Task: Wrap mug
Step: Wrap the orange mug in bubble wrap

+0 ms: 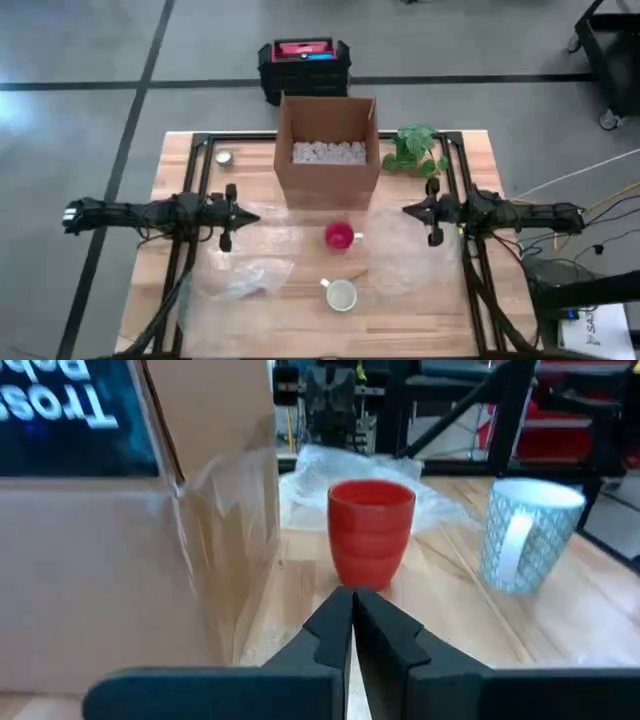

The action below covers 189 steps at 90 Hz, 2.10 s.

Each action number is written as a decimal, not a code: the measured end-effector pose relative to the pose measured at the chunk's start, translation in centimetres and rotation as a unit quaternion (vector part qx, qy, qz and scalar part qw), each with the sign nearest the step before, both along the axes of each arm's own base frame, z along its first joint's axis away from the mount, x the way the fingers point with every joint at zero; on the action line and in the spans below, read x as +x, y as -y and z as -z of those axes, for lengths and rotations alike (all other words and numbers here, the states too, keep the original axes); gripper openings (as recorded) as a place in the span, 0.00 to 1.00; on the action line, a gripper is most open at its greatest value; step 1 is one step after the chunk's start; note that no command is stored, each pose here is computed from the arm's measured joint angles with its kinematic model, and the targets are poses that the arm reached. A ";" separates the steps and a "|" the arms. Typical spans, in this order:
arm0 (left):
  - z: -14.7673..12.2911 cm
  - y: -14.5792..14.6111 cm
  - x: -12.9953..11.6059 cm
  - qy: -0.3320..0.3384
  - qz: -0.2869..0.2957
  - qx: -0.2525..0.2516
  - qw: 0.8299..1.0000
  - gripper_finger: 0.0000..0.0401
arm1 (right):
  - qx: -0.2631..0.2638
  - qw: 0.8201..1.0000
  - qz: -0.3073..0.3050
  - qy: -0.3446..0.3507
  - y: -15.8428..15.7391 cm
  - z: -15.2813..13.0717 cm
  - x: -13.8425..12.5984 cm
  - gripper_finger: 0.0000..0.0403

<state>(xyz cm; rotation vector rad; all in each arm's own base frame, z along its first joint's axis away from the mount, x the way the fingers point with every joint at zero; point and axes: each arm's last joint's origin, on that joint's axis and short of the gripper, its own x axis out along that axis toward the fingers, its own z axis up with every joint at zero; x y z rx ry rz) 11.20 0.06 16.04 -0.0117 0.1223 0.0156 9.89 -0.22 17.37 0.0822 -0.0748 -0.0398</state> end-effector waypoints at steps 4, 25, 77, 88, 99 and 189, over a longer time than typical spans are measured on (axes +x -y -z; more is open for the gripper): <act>-0.1 0.0 0.0 0.004 0.000 0.000 1.000 0.00 | 0.043 0.999 -0.003 0.013 0.0 -0.2 0.0 0.00; -0.6 0.0 0.1 0.032 -0.001 0.000 0.999 0.00 | 0.149 0.988 -0.002 0.039 0.1 -0.6 -0.1 0.00; -1.5 0.0 0.1 0.078 -0.008 -0.144 0.986 0.00 | 0.147 0.988 -0.003 0.048 0.1 -0.8 -0.1 0.00; -1.8 0.0 0.1 0.094 -0.011 -0.147 0.985 0.00 | 0.147 0.986 -0.011 0.084 0.1 -1.5 -0.2 0.00; -2.1 0.0 0.0 0.113 -0.010 -0.147 0.983 0.00 | 0.112 0.986 -0.035 0.115 -0.2 -3.9 -0.2 0.00; -2.6 -0.3 1.2 0.104 -0.058 -0.114 0.986 0.00 | -0.129 0.857 -0.117 -0.485 -6.6 -9.4 23.1 0.00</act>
